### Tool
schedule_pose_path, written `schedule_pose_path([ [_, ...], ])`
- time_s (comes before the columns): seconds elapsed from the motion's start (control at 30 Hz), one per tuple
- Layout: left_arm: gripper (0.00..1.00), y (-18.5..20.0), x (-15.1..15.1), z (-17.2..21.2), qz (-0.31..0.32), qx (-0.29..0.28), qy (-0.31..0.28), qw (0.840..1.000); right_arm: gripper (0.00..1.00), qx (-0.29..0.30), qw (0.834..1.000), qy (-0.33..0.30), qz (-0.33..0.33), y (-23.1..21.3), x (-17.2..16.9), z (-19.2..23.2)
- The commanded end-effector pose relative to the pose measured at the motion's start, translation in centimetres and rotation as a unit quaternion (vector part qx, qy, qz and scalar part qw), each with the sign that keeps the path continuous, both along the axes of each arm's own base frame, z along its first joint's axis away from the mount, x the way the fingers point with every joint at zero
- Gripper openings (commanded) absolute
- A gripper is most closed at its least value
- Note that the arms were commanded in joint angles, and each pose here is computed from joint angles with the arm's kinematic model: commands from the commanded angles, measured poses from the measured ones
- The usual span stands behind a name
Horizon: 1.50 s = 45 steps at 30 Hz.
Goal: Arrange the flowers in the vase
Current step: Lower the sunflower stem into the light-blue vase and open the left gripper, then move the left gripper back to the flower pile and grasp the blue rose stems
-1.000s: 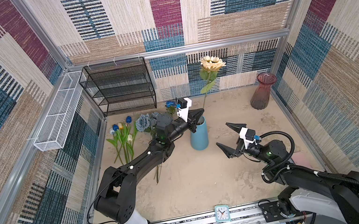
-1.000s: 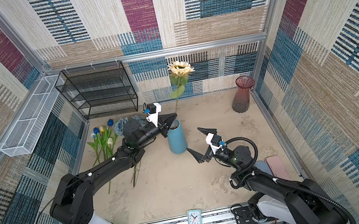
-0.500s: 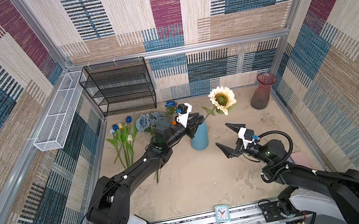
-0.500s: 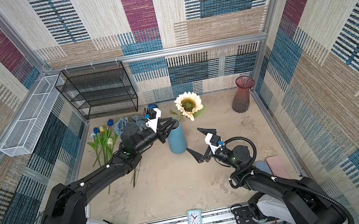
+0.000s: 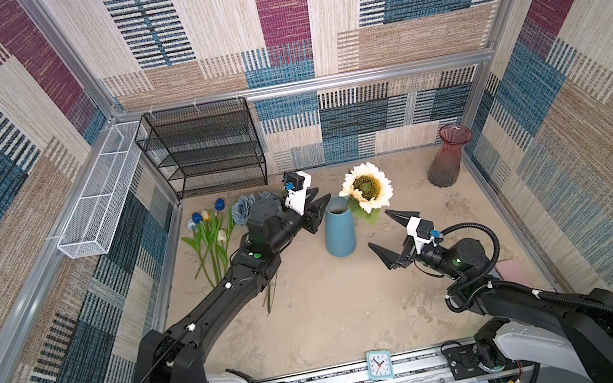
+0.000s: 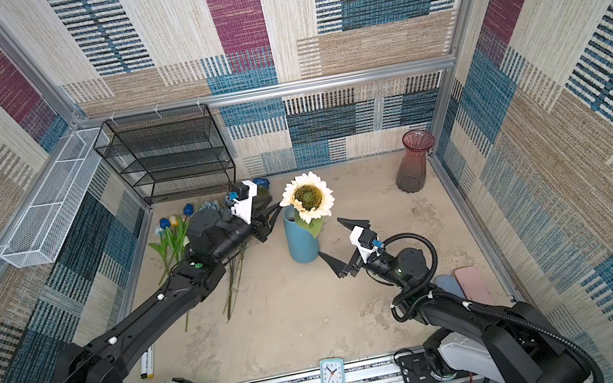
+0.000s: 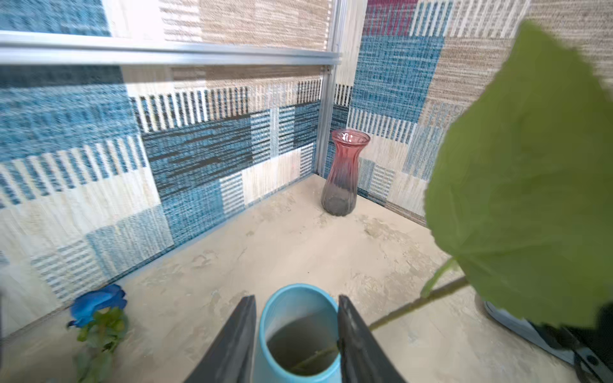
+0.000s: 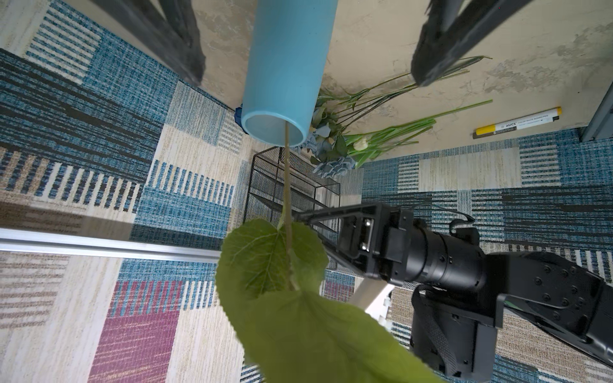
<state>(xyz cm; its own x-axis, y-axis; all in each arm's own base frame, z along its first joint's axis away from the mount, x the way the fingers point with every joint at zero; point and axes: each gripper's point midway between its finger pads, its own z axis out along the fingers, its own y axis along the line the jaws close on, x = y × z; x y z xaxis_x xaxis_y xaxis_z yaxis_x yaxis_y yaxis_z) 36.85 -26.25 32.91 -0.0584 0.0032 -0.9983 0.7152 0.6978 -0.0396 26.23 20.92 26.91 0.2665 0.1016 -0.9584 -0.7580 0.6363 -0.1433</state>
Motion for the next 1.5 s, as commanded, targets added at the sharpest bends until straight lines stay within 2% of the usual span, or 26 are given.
schedule_pose_path([
  [0.0,0.50,4.5,0.5,-0.1,0.086,0.016,0.022,0.996,1.00,0.014,1.000,-0.009,0.002,-0.1,-0.2,0.9],
  [0.07,0.52,7.5,0.8,-0.7,0.136,0.025,0.044,0.989,1.00,0.015,1.000,-0.010,0.004,-0.1,-0.3,1.0],
  [0.13,0.62,11.1,1.3,-2.1,0.203,0.035,0.081,0.975,1.00,0.017,1.000,-0.010,0.005,-0.1,-0.4,1.0],
  [0.2,0.64,15.4,1.8,-4.8,0.281,0.047,0.146,0.947,1.00,0.018,1.000,-0.011,0.007,-0.1,-0.6,0.9],
  [0.3,0.64,20.0,1.8,-9.7,0.352,0.061,0.246,0.901,0.99,0.020,1.000,-0.010,0.010,-0.1,-0.7,0.8],
  [0.4,0.63,21.9,1.9,-14.1,0.372,0.085,0.321,0.867,0.99,0.022,1.000,-0.007,0.014,0.0,-0.7,0.7],
  [0.53,0.63,21.7,2.7,-18.4,0.353,0.143,0.384,0.841,0.99,0.021,1.000,-0.005,0.014,0.0,-0.7,0.6],
  [0.7,0.61,20.1,4.1,-22.5,0.310,0.182,0.446,0.820,0.99,0.020,1.000,-0.006,0.011,-0.1,-0.7,0.5],
  [0.87,0.54,19.3,4.9,-24.6,0.296,0.191,0.468,0.810,0.99,0.020,1.000,-0.007,0.007,-0.2,-0.7,0.5],
  [1.13,0.51,19.1,4.6,-27.1,0.288,0.197,0.499,0.793,0.99,0.018,1.000,-0.004,0.006,-0.2,-0.7,0.2],
  [1.47,0.45,18.8,4.2,-28.4,0.283,0.204,0.512,0.785,0.99,0.017,1.000,-0.002,0.004,-0.2,-0.5,0.0],
])
